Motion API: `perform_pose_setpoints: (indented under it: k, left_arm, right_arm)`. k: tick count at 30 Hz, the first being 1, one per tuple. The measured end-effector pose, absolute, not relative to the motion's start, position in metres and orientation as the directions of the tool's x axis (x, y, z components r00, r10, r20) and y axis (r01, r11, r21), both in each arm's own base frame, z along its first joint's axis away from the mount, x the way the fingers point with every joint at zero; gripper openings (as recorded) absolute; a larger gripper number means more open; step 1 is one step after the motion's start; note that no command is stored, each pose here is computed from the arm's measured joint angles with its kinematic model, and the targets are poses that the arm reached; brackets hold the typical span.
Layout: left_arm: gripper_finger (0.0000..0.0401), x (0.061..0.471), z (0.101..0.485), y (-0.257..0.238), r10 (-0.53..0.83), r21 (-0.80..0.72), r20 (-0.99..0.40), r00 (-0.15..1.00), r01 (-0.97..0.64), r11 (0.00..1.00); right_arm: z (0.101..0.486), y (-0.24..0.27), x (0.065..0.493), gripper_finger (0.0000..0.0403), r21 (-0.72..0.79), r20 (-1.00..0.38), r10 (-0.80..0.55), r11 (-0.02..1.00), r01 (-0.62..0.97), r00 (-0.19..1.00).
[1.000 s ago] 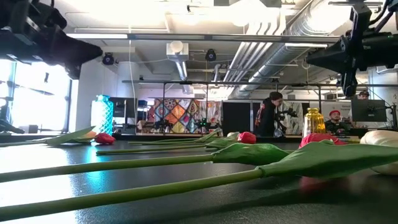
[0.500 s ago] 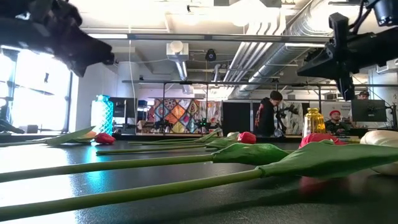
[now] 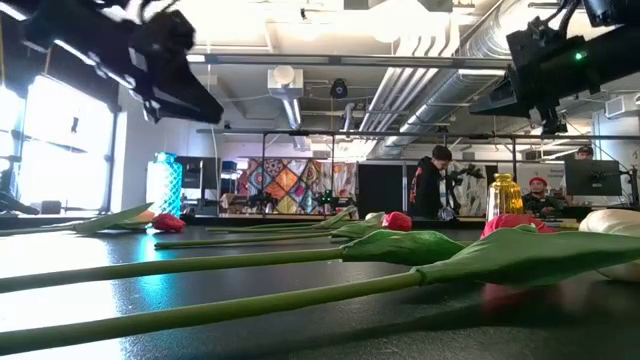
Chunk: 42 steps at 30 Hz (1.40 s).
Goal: Sort flowers into vase by color
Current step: Put the top dark red flower into the yellow vase
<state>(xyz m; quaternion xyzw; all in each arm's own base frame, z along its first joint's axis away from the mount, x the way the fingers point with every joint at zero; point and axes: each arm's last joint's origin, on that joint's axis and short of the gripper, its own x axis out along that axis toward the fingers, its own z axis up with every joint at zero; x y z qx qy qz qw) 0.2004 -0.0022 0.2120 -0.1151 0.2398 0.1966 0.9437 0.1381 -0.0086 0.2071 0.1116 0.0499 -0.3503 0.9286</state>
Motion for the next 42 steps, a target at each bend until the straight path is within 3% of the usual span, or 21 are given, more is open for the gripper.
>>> perform_pose_setpoints:
  k: [3,8,14,19,32,42]
  left_arm:
    - [0.0114,0.218,0.217,0.006,0.341,-0.091,-0.576,0.743,-0.473,0.876]
    - [0.0114,0.247,0.247,0.028,0.268,-0.104,-0.650,0.711,-0.433,0.895]
    - [0.0114,0.268,0.292,0.054,0.230,-0.125,-0.635,0.737,-0.392,0.911]
    - [0.0114,0.284,0.304,0.078,0.236,-0.147,-0.653,0.720,-0.425,0.893]
    - [0.0114,0.357,0.223,0.168,0.265,-0.126,-0.793,0.548,-0.575,0.808]
    - [0.0114,0.366,0.172,0.199,0.207,-0.099,-0.865,0.456,-0.561,0.822]
  right_arm:
    - [0.217,-0.010,0.138,0.0000,0.150,-0.139,-0.694,0.691,0.707,0.707]
    - [0.242,-0.015,0.137,0.0000,0.207,-0.151,-0.706,0.662,0.720,0.692]
    - [0.270,-0.018,0.125,0.0000,0.409,-0.352,-0.643,0.548,0.730,0.680]
    - [0.280,-0.014,0.115,0.0000,0.532,-0.501,-0.513,0.452,0.716,0.697]
    - [0.279,-0.013,0.116,0.0000,0.374,-0.559,-0.462,0.600,0.707,0.689]
    - [0.272,-0.013,0.124,0.0019,0.347,-0.607,-0.459,0.581,0.736,0.648]
